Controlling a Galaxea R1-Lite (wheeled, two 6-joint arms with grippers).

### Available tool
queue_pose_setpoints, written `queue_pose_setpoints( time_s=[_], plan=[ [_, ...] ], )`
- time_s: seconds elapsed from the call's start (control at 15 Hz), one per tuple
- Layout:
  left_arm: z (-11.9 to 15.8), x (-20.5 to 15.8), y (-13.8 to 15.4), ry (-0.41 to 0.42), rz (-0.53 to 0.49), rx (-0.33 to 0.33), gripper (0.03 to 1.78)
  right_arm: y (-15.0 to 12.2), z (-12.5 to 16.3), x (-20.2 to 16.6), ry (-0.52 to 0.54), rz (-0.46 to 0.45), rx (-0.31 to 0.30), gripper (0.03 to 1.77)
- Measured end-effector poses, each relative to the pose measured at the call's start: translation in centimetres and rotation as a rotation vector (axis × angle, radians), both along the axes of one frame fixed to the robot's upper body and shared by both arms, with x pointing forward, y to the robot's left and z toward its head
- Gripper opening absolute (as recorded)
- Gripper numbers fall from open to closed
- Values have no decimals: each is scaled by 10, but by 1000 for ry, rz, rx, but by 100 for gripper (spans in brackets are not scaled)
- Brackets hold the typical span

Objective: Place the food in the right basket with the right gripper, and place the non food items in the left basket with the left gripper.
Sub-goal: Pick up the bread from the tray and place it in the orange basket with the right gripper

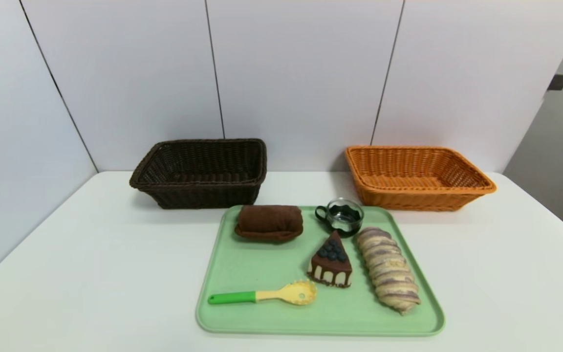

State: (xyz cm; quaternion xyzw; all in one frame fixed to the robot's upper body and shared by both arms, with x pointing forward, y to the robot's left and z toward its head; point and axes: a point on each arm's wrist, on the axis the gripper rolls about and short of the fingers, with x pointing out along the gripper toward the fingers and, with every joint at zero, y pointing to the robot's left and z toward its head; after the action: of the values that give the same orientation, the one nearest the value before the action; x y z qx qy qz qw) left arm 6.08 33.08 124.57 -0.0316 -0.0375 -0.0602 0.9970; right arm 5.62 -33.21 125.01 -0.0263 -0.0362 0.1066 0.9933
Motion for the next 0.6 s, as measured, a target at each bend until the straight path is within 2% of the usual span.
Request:
queue_pose_setpoints(
  time_s=[0.13,0.33,0.47,0.6],
  plan=[
    [32,14,0,-9,-12,-20,169,0,25,9,10,37,-15,171],
    [91,53,0,-63,-25,-43,169,1,74,38,-16,72,-49,171],
    [125,88,0,-79,-29,-48,169,3,111,67,-32,88,-58,171],
    [144,124,-1,-63,-31,-50,169,6,143,103,-19,102,-62,171]
  ],
)
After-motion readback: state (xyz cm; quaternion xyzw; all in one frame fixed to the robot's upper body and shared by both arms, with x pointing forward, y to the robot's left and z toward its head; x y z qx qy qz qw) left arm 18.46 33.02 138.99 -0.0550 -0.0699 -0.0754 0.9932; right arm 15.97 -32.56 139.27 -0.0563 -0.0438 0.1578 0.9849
